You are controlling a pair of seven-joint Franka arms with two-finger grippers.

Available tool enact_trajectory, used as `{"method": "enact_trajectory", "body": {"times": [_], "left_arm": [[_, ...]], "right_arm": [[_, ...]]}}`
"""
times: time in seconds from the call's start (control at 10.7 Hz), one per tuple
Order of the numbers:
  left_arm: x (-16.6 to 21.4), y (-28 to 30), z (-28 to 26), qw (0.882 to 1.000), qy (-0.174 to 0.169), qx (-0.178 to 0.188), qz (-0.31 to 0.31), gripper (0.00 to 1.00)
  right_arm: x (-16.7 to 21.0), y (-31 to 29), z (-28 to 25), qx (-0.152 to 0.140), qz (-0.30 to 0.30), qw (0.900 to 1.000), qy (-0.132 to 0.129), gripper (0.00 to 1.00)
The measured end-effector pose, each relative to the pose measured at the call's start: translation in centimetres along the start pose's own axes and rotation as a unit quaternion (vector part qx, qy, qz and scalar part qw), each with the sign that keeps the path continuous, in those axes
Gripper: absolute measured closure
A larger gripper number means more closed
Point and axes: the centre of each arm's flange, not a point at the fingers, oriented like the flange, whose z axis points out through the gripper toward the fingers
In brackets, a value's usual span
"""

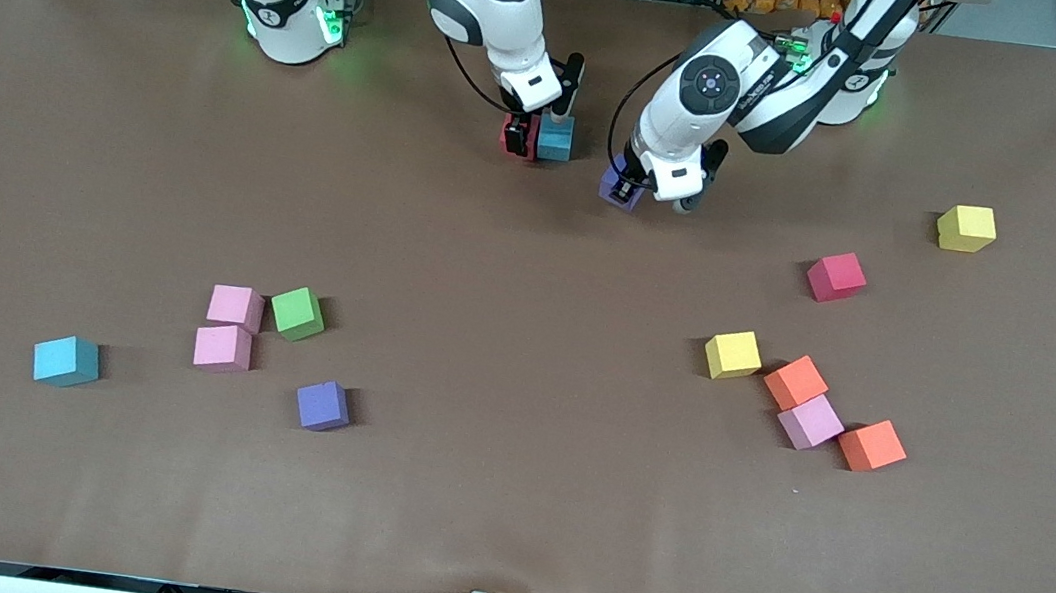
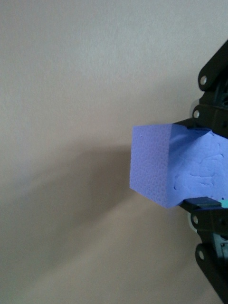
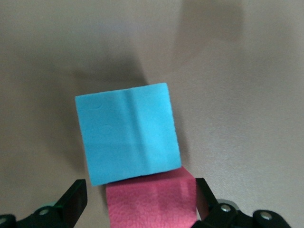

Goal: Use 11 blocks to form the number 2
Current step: 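Place the blue cube beside the cyan cube while the right gripper reaches the green cube, then grasp the green cube with the right gripper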

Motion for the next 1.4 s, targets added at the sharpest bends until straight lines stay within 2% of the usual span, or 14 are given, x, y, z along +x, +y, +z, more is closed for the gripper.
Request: {"method": "enact_trajectory", "body": {"times": [0.28,0.56,0.75,0.93,1.21,1.4], "left_arm": [[-1.6,-1.4,1.0,0.998,-0.008,-0.025,-0.051,0.45],[-2.6,-2.2,1.4,0.994,-0.015,-0.032,-0.100,0.45],[-2.5,-2.3,2.1,0.991,-0.015,-0.024,-0.127,0.45],[-3.0,-2.7,3.0,0.988,-0.020,-0.021,-0.151,0.45],[-4.8,-3.6,4.6,0.983,-0.035,-0.024,-0.178,0.45],[-6.0,-4.2,5.6,0.980,-0.046,-0.026,-0.192,0.45]], "right_arm": [[0.0,0.8,-2.5,0.011,-0.004,1.000,-0.011,0.00],[-0.7,3.7,-5.9,0.023,-0.006,0.999,-0.025,0.00],[-2.5,9.6,-8.6,0.030,0.043,0.998,-0.038,0.00],[-5.1,18.7,-12.3,0.033,0.115,0.991,-0.052,0.00],[-8.9,29.7,-17.5,0.010,0.195,0.978,-0.069,0.00],[-11.5,35.3,-17.9,-0.014,0.246,0.966,-0.079,0.00]]}}
